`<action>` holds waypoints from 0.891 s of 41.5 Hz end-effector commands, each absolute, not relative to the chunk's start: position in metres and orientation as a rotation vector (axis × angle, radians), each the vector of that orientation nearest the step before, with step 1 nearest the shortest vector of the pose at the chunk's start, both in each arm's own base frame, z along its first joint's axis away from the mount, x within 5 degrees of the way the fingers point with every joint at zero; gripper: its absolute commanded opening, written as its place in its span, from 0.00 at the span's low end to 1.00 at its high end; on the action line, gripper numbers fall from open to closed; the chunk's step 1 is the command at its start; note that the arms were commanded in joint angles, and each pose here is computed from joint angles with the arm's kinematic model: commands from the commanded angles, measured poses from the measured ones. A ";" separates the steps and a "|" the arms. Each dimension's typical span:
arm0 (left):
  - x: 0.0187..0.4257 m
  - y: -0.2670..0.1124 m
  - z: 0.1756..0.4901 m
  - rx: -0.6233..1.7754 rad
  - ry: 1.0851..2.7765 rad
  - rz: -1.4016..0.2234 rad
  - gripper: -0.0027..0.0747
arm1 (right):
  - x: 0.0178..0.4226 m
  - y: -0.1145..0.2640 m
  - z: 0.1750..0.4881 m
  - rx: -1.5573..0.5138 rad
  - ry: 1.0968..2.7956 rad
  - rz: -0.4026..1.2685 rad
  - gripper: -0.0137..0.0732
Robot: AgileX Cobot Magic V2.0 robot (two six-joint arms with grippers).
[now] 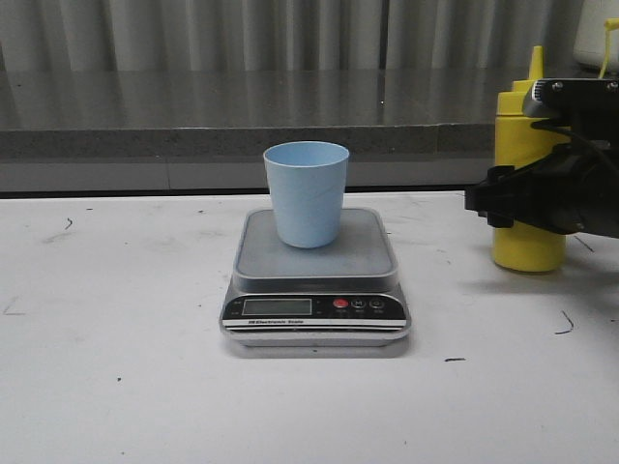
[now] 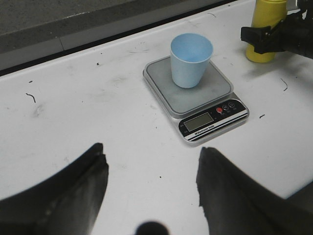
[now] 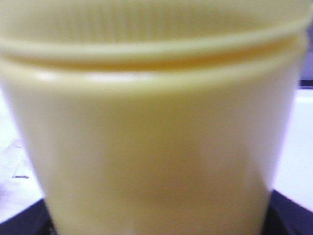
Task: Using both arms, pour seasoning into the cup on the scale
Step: 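Lift the bottle and tilt its nozzle down toward the cup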
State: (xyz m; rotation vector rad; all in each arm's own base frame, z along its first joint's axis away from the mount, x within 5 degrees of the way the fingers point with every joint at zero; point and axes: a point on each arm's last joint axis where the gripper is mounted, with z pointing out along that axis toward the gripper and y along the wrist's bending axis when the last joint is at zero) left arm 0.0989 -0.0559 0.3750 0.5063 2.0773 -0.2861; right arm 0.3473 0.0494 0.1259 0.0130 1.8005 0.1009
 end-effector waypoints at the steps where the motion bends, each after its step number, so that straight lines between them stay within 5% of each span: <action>1: 0.099 -0.058 0.388 0.485 1.991 -0.327 0.55 | 0.353 0.048 0.154 0.026 1.649 0.111 0.53; 14: 0.099 -0.058 0.388 0.485 1.991 -0.327 0.55 | 0.342 0.049 0.197 -0.085 1.661 0.052 0.48; 37: 0.099 -0.058 0.388 0.485 1.991 -0.327 0.55 | 0.324 0.084 0.303 -1.104 1.723 -0.411 0.48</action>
